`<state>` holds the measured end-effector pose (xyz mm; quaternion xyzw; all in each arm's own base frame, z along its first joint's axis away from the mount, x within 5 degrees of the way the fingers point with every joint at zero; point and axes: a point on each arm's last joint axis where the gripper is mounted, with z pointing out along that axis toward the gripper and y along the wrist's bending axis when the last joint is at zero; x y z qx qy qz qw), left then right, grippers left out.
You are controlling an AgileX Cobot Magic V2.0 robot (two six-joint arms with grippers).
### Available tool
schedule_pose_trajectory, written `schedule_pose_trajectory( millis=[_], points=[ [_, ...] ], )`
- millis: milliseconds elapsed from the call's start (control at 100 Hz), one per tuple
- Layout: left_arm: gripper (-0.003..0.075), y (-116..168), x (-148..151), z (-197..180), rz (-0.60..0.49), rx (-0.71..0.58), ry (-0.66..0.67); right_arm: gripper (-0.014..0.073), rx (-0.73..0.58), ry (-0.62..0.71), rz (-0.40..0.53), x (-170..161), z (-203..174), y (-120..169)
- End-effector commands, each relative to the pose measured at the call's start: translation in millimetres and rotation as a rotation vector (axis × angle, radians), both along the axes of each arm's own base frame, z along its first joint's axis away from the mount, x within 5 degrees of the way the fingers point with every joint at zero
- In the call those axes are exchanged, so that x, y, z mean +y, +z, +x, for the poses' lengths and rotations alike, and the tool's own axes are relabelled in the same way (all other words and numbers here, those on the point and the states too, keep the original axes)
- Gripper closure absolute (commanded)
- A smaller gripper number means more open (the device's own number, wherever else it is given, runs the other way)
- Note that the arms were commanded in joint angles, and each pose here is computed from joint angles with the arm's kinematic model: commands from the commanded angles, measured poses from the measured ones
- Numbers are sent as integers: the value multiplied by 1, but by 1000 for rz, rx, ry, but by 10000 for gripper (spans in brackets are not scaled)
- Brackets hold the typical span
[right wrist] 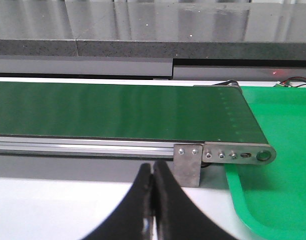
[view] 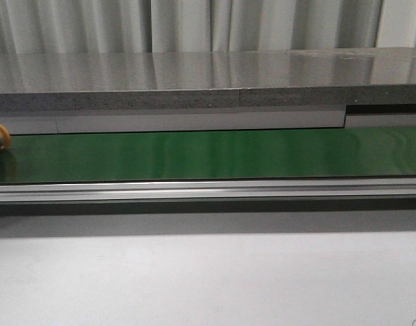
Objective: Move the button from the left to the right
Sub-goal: 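Lift the button with the left gripper and lower it onto the belt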
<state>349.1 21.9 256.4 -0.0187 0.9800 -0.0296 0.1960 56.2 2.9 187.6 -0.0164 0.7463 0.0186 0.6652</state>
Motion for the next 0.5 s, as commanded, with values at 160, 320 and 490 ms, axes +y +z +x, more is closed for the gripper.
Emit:
schedule_pose_trajectory(
  millis=[160, 320, 490],
  points=[
    [118, 73, -27, -32, -4, -305, -58, 662, -112, -7, -7, -1, -2, 13],
    [118, 95, -41, -74, -6, -483, -94, 662, -112, -7, -7, -1, -2, 13],
    [118, 110, -44, -126, -4, -741, -102, 662, -112, -7, -7, -1, -2, 13]
  ],
)
